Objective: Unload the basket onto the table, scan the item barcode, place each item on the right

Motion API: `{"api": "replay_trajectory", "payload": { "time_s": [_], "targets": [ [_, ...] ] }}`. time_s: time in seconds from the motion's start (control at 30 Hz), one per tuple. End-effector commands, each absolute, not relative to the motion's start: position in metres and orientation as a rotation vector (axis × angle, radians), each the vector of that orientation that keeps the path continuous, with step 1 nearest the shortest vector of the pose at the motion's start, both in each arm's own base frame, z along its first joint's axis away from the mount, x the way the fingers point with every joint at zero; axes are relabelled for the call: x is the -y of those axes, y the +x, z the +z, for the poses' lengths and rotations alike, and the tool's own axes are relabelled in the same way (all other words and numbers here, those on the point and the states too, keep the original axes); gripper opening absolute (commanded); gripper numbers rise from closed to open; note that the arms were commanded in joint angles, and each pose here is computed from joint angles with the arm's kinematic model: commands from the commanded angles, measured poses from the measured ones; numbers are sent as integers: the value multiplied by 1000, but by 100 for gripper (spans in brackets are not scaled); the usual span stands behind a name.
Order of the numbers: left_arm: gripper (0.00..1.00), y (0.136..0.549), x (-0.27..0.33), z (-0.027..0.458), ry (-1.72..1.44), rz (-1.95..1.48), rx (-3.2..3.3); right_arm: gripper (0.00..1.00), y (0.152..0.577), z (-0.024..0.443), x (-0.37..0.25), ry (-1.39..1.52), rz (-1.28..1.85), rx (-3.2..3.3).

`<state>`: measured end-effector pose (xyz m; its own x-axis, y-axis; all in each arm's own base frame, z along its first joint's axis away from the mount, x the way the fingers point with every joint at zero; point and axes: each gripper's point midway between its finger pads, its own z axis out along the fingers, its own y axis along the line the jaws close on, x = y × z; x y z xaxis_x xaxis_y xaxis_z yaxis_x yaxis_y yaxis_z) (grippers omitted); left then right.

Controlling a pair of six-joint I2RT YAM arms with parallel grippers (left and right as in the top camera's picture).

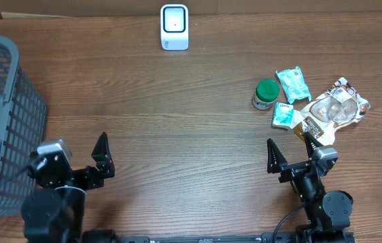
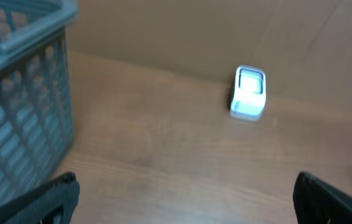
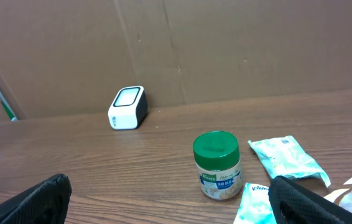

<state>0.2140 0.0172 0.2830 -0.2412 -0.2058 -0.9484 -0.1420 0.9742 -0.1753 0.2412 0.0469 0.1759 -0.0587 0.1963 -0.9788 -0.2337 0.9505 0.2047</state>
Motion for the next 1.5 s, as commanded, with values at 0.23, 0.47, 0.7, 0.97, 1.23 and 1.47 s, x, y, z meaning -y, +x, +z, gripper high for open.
{"api": "replay_trajectory", "payload": {
  "time_s": [0.23,0.47,0.7,0.97,1.23,1.47],
  "targets": [
    [100,238,-22,230,-93,91,-1596,100,241,173,-48,-34,355,-1592],
    [99,242,-23,198,6,196,-1564,100,241,173,-48,-34,355,-1592],
    [100,244,-26,169,12,198,-1611,100,241,173,-48,-34,355,-1592],
    [100,245,-17,156,54,147,-1647,100,241,173,-48,-34,355,-1592],
    [99,246,-17,156,54,147,-1648,100,241,173,-48,-34,355,-1592],
    [100,246,-17,156,54,147,-1648,100,241,173,-48,-34,355,-1592]
  ]
}}
